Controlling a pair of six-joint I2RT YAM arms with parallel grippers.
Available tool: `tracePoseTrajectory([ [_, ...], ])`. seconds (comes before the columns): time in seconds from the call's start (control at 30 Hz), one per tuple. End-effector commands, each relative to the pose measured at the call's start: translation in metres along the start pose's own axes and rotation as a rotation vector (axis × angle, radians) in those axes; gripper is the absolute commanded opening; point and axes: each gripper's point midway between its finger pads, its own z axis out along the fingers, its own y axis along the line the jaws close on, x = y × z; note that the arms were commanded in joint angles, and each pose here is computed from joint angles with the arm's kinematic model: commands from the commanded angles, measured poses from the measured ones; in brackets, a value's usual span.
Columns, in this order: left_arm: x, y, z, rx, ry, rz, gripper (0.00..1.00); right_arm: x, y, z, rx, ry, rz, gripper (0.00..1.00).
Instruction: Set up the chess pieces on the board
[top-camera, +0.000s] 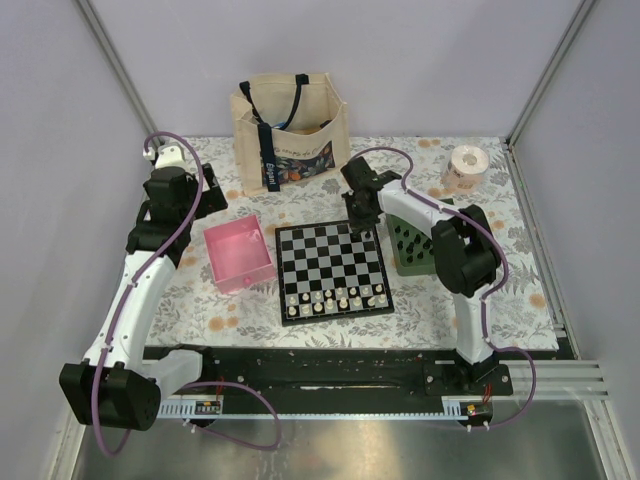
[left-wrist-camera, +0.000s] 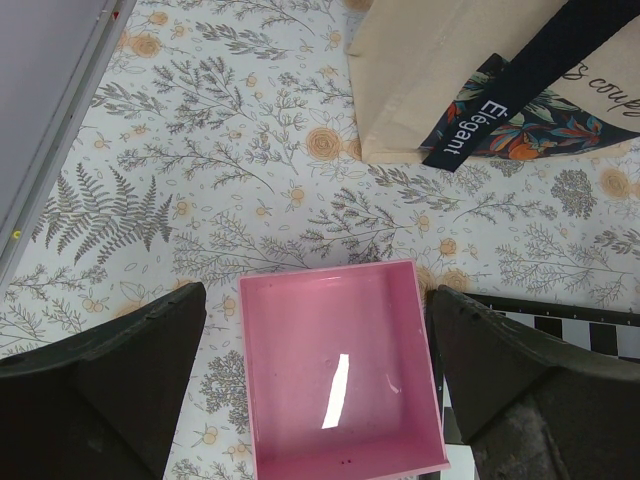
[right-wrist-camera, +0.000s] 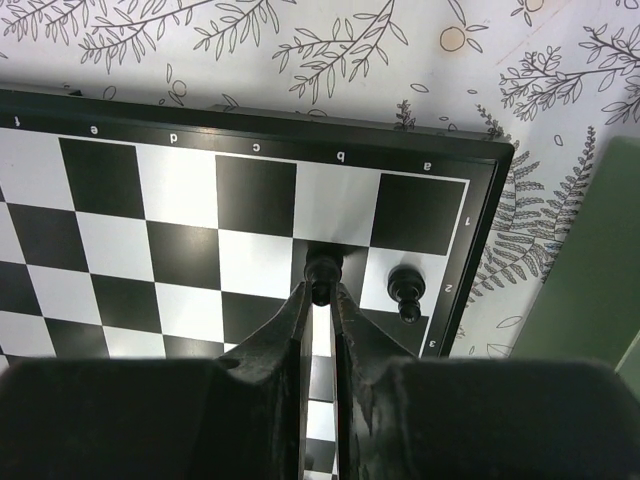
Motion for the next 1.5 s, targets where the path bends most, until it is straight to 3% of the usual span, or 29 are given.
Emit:
tracePoseTrajectory([
  [0.0, -0.013, -0.004, -0.004, 0.024, -0.045, -0.001, 0.99, -0.010, 0.004, -0.002, 0.011, -0.021, -0.031, 0.18],
  [0.13, -0.013, -0.005, -0.004, 0.030, -0.043, -0.001, 0.99, -0.008, 0.004, 0.001, 0.007, -0.012, -0.030, 0.20],
  [0.33, -0.014, -0.003, -0.005, 0.025, -0.046, 0.000, 0.99, -0.011, 0.004, -0.002, 0.010, -0.018, -0.035, 0.35],
  [0.7, -0.013, -0.004, -0.004, 0.027, -0.043, 0.000, 0.99, -0.045, 0.018, -0.050, -0.051, -0.137, -0.038, 0.40],
  [0.83, -0.013, -0.004, -0.004, 0.026, -0.045, -0.001, 0.99, -0.062, -0.011, -0.081, 0.048, -0.234, -0.008, 0.41],
  [1.0, -0.013, -0.005, -0.004, 0.032, -0.041, 0.000, 0.99, -0.070, -0.066, -0.099, 0.085, -0.290, 0.150, 0.41],
  [1.17, -0.013, -0.005, -0.004, 0.028, -0.043, 0.000, 0.99, -0.056, -0.118, -0.085, 0.133, -0.248, 0.275, 0.41],
  [1.47, -0.014, -0.004, -0.006, 0.025, -0.050, -0.001, 0.99, -0.036, -0.152, -0.040, 0.223, -0.137, 0.331, 0.36],
])
